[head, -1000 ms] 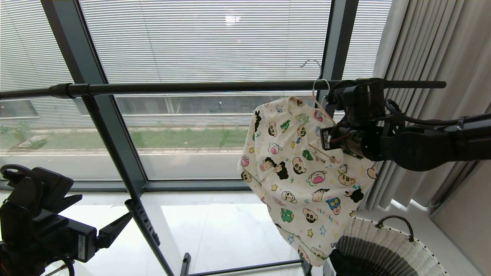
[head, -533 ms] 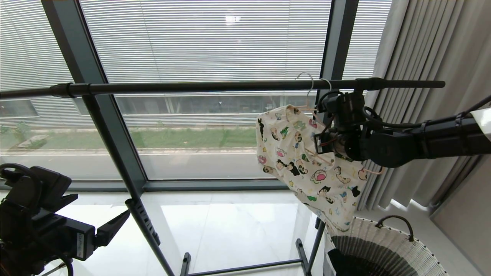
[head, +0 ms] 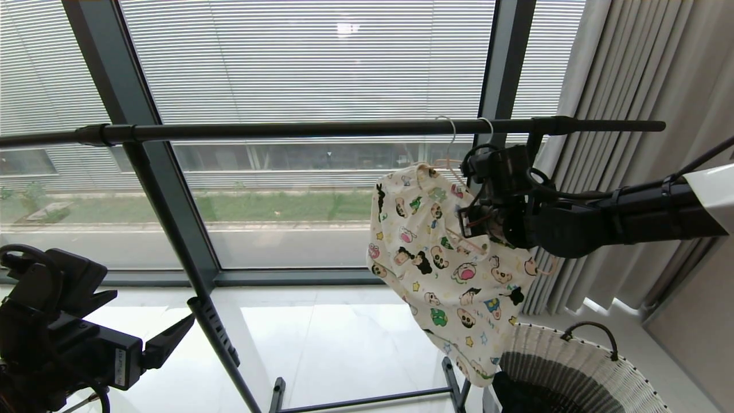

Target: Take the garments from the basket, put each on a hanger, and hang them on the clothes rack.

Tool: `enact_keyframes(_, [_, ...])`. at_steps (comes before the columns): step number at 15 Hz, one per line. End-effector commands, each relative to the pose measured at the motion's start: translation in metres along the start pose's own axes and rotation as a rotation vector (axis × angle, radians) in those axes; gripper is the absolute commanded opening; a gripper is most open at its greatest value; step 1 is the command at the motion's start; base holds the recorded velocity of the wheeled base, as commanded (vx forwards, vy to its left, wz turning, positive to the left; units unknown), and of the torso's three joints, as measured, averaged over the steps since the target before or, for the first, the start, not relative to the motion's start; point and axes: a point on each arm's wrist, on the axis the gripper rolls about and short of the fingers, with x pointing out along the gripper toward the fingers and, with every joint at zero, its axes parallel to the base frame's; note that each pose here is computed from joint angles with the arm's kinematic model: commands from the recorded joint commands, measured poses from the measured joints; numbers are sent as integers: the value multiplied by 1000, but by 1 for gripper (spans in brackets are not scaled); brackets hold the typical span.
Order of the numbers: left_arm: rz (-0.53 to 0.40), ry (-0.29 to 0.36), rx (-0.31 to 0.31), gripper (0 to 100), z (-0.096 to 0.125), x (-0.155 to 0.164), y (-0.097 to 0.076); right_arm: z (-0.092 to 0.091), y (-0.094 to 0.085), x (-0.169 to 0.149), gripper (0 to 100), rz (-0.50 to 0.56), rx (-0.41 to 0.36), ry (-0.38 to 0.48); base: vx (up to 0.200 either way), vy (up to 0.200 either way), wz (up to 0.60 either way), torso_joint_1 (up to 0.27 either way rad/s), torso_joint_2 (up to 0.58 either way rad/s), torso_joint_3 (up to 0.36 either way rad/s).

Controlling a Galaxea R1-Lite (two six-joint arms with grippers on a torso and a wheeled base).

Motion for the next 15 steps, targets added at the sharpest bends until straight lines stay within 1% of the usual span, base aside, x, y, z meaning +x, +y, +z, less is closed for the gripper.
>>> enact_keyframes(1, [0, 1, 0, 100, 0, 0, 0, -1, 4, -3, 0, 11, -6, 5, 0, 0, 0, 0, 0, 0])
enact_keyframes(2, [0, 1, 0, 100, 0, 0, 0, -1, 6, -5, 100, 15, -8, 9, 0, 0, 0, 0, 0, 0])
enact_keyframes(4, [1, 0, -2, 100, 0, 0, 0, 1, 6, -8, 100, 18, 2, 2, 0, 0, 0, 0, 0, 0])
enact_keyframes(6, [3, -1, -4, 100, 1, 0, 0, 17, 0, -32, 100, 36, 26, -38, 0, 0, 0, 0, 0, 0])
enact_keyframes(7, [6, -2, -6, 100, 1, 0, 1, 20, -4, -42, 100, 39, 25, -40, 0, 0, 0, 0, 0, 0])
enact_keyframes(8, [5, -4, -9, 100, 1, 0, 1, 26, -12, -60, 100, 45, 23, -42, 0, 0, 0, 0, 0, 0])
enact_keyframes(9, [9, -3, -10, 100, 1, 0, 1, 28, -17, -69, 100, 47, 22, -40, 0, 0, 0, 0, 0, 0])
enact_keyframes(10, [17, 0, -16, 100, 1, 0, 3, 32, -28, -89, 100, 54, 23, -41, 0, 0, 0, 0, 0, 0])
enact_keyframes(12, [22, 4, -19, 100, 0, 1, 4, 33, -40, -116, 100, 70, 21, -50, 0, 0, 0, 0, 0, 0])
enact_keyframes(14, [22, 4, -21, 100, 0, 1, 4, 35, -50, -136, 100, 104, 28, -71, 0, 0, 0, 0, 0, 0])
enact_keyframes(15, [23, 5, -21, 100, 0, 1, 4, 36, -54, -141, 100, 116, 33, -79, 0, 0, 0, 0, 0, 0])
